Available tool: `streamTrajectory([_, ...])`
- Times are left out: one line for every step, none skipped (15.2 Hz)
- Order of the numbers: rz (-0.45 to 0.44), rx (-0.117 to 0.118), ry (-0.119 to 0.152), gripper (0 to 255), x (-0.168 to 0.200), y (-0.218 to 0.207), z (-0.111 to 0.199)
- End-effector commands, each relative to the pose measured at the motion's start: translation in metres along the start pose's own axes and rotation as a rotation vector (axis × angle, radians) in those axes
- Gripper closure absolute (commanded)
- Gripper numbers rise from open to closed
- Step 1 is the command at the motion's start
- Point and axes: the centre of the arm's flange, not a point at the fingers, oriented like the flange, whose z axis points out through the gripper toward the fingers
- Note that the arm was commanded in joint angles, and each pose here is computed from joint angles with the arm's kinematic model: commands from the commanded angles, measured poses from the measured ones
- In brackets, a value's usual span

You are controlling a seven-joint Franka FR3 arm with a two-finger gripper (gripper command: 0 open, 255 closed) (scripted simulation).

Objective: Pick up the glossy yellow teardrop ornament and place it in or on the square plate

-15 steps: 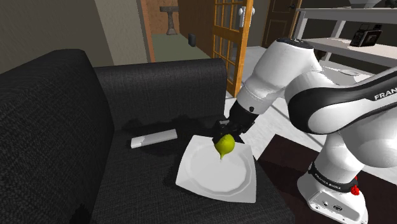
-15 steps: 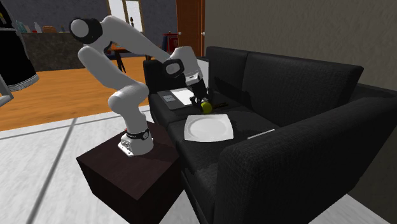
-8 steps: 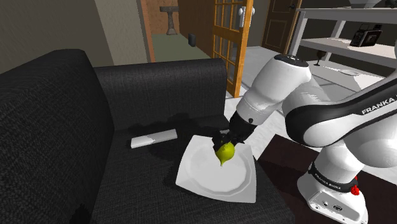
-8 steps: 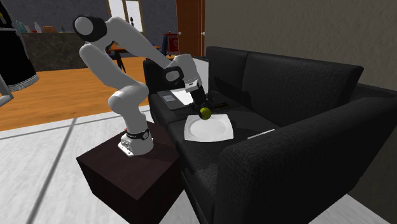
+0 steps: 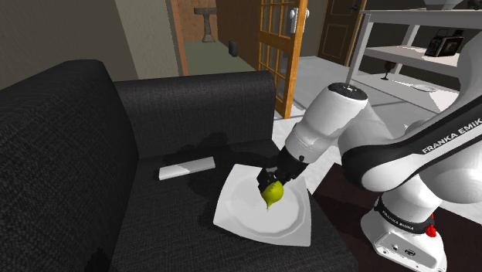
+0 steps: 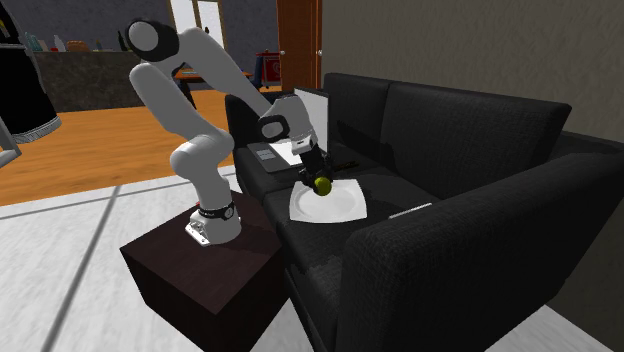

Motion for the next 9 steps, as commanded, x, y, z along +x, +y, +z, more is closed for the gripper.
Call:
streamTrajectory([0.000,0.000,0.000,255,-0.0001,0.0003,0.0008])
streamTrajectory([0.000,0.000,0.000,255,-0.0001,0.0003,0.0008])
streamTrajectory([0.000,0.000,0.000,255,-0.0001,0.0003,0.0008])
streamTrajectory([0.000,0.000,0.000,255,-0.0001,0.0003,0.0008])
streamTrajectory([0.000,0.000,0.000,255,-0.0001,0.0003,0.0008])
streamTrajectory([0.000,0.000,0.000,0,-0.0001,0.0003,0.0008])
streamTrajectory([0.000,0.000,0.000,0,-0.0001,0.0003,0.0008])
streamTrajectory([0.000,0.000,0.000,0,-0.0001,0.0002,0.0008])
streamTrajectory([0.000,0.000,0.000,0,-0.0001,0.0002,0.0008])
